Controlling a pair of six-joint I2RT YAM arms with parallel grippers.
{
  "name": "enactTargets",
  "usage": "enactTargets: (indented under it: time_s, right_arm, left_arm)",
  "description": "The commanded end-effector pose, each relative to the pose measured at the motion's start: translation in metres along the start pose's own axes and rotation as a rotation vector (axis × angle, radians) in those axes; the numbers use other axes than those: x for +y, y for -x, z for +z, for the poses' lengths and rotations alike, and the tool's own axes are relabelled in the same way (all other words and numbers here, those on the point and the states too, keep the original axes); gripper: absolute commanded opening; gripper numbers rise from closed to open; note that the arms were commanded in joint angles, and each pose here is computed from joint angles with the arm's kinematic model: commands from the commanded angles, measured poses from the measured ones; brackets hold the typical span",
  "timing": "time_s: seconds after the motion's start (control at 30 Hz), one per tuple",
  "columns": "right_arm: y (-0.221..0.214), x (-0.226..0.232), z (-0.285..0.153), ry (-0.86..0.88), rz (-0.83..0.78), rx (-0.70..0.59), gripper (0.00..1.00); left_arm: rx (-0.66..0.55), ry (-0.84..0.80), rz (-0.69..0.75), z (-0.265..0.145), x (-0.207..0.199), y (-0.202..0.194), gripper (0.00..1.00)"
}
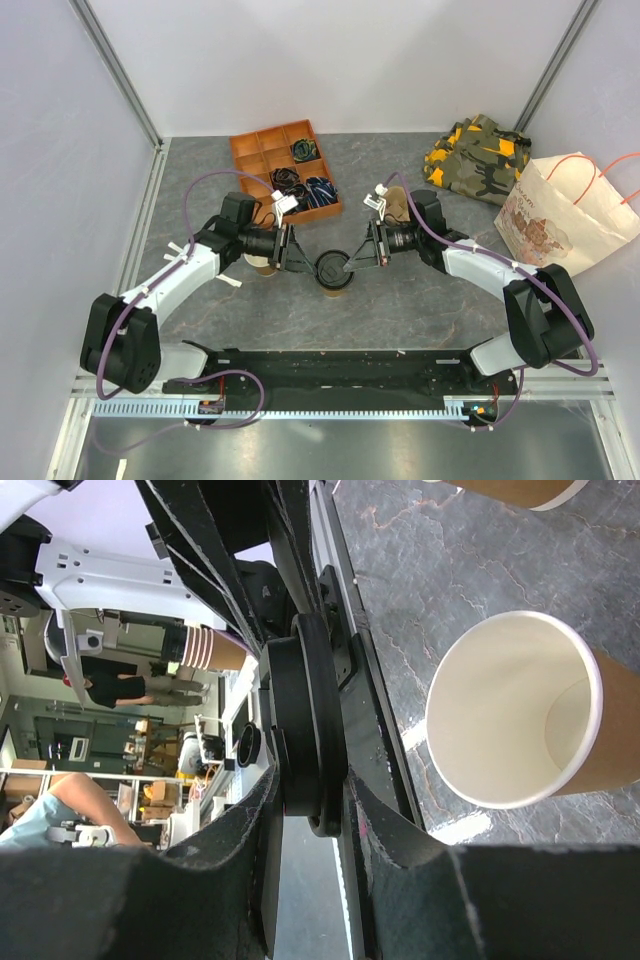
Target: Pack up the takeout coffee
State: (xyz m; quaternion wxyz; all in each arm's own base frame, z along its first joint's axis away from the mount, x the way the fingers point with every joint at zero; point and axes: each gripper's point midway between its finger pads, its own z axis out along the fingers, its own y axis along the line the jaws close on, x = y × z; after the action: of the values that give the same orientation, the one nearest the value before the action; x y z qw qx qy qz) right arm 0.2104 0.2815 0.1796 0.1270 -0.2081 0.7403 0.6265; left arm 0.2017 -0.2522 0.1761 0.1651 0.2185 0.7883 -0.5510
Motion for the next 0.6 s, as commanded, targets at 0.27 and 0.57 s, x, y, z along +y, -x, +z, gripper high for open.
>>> enactTargets:
  time_s: [0.27,0.57]
  right_arm:
    - [0.005,0.000,0.002,0.023,-0.034,0.001,0.13]
    - [0.009,-0.016,0.001,-0.091,-0.038,0.000,0.40]
  left_arm:
    - [0.006,-0.081,0.006,0.004,-0.007,0.004,0.09]
    - [0.035,-0.093,-0.054,0.010,0.001,0.003,0.02]
